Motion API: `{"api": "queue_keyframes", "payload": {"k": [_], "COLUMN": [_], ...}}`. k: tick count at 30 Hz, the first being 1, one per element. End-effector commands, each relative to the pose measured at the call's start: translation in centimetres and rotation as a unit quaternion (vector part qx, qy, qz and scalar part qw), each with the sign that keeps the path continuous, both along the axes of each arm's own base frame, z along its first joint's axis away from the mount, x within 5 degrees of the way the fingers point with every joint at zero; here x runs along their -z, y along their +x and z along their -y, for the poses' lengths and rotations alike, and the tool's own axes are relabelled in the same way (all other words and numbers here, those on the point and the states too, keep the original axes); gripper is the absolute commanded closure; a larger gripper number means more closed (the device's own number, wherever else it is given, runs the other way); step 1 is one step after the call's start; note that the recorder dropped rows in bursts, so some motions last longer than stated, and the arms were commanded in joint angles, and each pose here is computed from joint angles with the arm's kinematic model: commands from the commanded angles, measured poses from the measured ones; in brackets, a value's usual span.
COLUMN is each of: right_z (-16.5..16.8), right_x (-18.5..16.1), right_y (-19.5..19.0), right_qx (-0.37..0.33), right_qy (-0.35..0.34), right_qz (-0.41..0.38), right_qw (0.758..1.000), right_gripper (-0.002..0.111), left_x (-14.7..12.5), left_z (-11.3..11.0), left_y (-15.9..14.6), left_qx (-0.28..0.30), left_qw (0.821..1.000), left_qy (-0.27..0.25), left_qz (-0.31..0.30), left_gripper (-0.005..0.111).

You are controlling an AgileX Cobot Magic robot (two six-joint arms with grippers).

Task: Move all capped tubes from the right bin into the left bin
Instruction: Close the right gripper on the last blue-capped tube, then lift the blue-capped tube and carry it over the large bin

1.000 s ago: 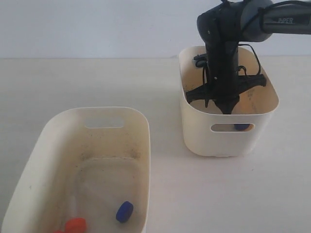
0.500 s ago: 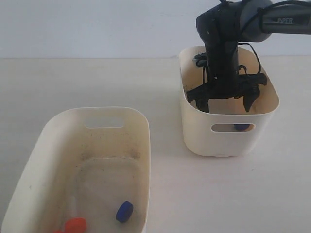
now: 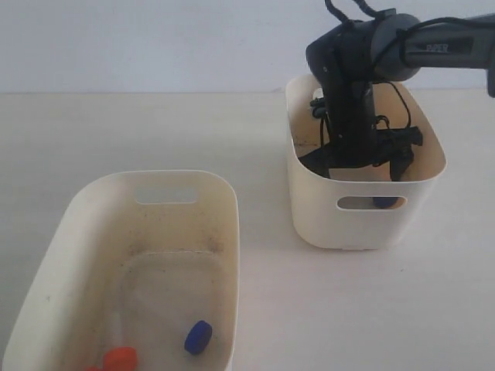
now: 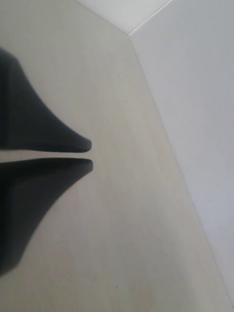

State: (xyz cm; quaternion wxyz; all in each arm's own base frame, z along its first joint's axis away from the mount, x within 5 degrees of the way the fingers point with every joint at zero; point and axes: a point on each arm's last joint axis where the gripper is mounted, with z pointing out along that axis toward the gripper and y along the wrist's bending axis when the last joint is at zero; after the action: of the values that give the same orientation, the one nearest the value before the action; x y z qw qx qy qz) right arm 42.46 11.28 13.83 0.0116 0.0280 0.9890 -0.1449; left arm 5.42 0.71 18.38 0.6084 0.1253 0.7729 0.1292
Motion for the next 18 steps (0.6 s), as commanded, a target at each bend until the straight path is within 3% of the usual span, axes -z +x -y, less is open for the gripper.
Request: {"api": "queue_keyframes", "payload": {"k": [1,5,14,18], "right_z": [0.3,-0.3,-0.6,-0.7], "right_x": [2.3,3.9,4.6,4.6], "right_y": [0.0,-0.4,-0.6,-0.6], "right_qx": [0.016,0.037,0.046,0.024], "right_qy": [-0.008,0.022,0.037,0.042], "right_qz": [-0.027,-0.054,-0.068,-0.074], "right_qw": [0.999,0.998,0.996,0.996], "right_gripper": [0.022,0.030,0.105,0.108], "left_x": [-0.1,-0.1,-0.1,-0.1], "left_z": [0.0,0.0,0.0,0.0], "left_y": [0.0,0.0,0.0,0.0], "left_qx": [0.002,0.002,0.002,0.002], "left_qw": [1.000,1.000,1.000,1.000], "left_qy": [-0.006,-0.006,-0.006,-0.006], "left_qz": [0.002,0.002,0.002,0.002], "left_gripper": [0.102,0.102,0.102,0.102]}}
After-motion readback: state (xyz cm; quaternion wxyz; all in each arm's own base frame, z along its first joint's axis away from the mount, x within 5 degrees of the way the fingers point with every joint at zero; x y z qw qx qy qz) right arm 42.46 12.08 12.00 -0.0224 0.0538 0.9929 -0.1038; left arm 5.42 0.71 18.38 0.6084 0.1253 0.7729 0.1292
